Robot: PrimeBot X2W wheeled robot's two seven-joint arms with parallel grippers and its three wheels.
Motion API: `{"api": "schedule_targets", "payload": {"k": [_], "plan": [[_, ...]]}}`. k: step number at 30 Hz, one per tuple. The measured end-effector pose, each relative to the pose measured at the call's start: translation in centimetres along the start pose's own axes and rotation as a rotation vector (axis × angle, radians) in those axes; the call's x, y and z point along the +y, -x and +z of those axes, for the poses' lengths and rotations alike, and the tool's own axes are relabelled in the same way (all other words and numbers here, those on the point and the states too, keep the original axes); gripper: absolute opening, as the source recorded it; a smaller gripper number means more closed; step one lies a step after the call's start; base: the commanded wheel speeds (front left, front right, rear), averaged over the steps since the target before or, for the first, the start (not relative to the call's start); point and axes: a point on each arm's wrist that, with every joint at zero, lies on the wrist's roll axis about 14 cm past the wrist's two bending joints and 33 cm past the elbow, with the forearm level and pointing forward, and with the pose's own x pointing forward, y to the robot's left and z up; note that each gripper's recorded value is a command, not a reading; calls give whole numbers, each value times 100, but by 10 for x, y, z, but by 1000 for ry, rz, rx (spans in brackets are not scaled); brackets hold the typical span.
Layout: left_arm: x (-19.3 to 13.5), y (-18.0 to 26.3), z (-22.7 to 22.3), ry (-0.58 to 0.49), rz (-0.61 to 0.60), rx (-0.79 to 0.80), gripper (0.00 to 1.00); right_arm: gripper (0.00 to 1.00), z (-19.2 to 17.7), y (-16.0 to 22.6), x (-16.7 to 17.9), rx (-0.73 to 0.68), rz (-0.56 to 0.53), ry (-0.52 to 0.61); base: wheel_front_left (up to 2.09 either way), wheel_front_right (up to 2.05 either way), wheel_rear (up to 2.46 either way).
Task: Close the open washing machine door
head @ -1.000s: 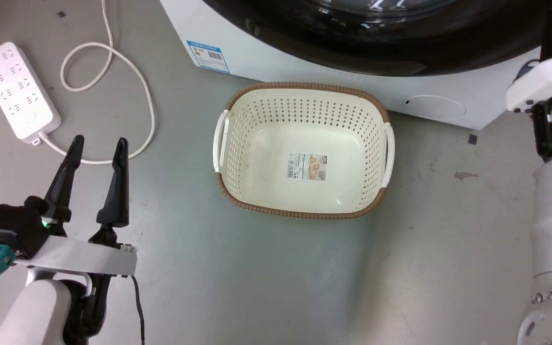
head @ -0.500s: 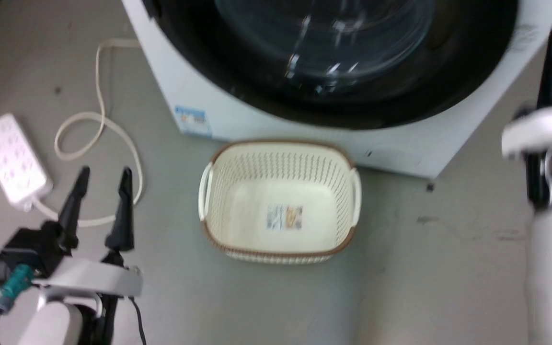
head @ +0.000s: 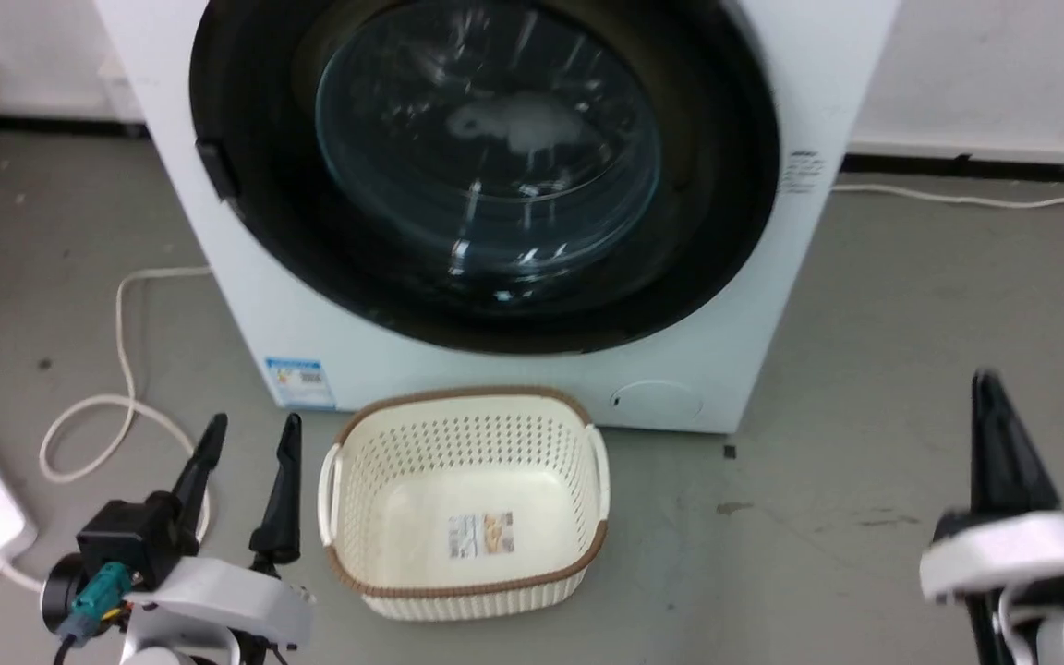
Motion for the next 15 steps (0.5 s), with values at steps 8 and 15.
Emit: {"api": "schedule_targets", "payload": {"k": [8, 15], "plan": [[-6, 2, 2, 2, 13, 9, 100, 0, -28, 44, 4, 128, 11, -45, 0, 0, 0], [-3, 5, 0, 2, 23, 16, 100, 100, -33, 51, 17, 157, 50, -55, 0, 0, 0]]}}
